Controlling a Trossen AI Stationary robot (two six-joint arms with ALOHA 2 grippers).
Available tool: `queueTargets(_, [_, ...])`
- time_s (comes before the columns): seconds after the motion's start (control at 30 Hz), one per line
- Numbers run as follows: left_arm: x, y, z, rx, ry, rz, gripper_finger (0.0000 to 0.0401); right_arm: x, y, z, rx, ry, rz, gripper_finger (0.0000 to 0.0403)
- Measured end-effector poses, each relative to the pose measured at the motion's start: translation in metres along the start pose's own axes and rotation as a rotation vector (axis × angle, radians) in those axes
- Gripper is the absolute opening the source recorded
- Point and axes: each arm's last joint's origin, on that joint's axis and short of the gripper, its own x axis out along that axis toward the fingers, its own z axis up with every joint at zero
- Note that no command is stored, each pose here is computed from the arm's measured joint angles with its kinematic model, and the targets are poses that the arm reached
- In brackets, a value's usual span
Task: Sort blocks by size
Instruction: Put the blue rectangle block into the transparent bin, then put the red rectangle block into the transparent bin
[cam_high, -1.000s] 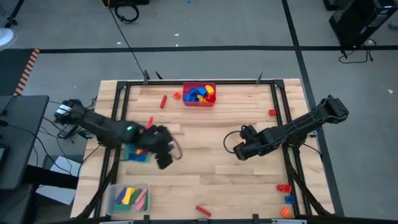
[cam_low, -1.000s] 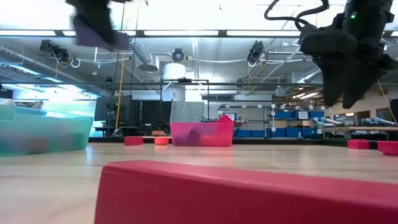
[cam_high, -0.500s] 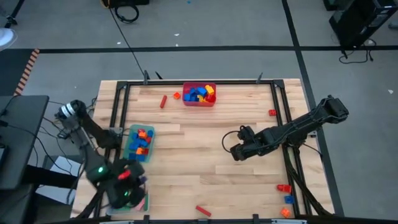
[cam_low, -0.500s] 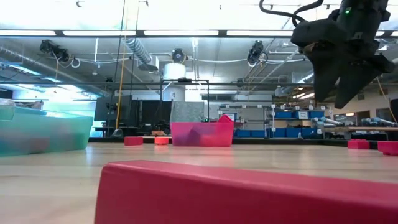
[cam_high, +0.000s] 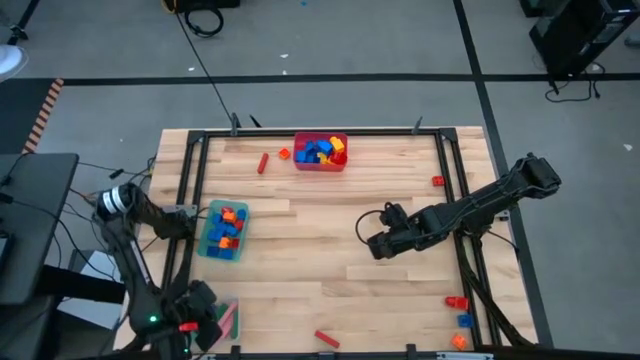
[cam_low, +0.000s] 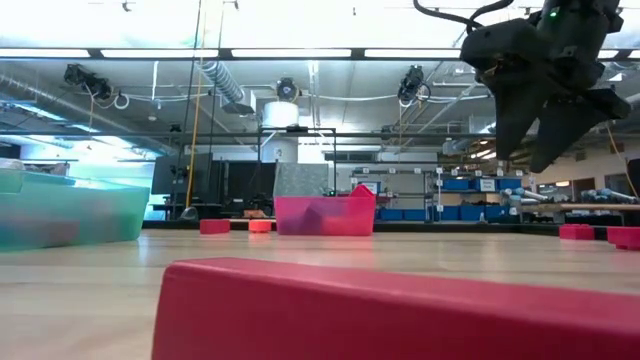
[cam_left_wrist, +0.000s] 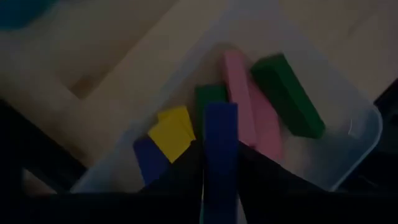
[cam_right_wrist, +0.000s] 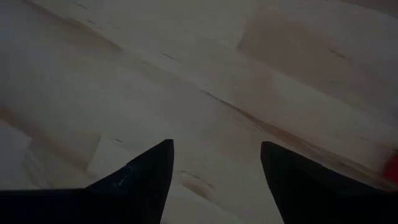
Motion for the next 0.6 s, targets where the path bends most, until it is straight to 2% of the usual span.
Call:
queueTargets(0.37, [0.006, -0.006, -0.006, -0.004, 0.001, -0.043, 0.0104, 0.0, 0.003, 0.0, 0.007, -0.003, 0.031, 0.0254])
queueTargets(0.6, [-0.002, -0.006, 0.015, -0.111, -0.007, -0.04, 0.0116, 0.0, 0.003, 0.0, -0.026, -0.005, 0.034, 0.0254])
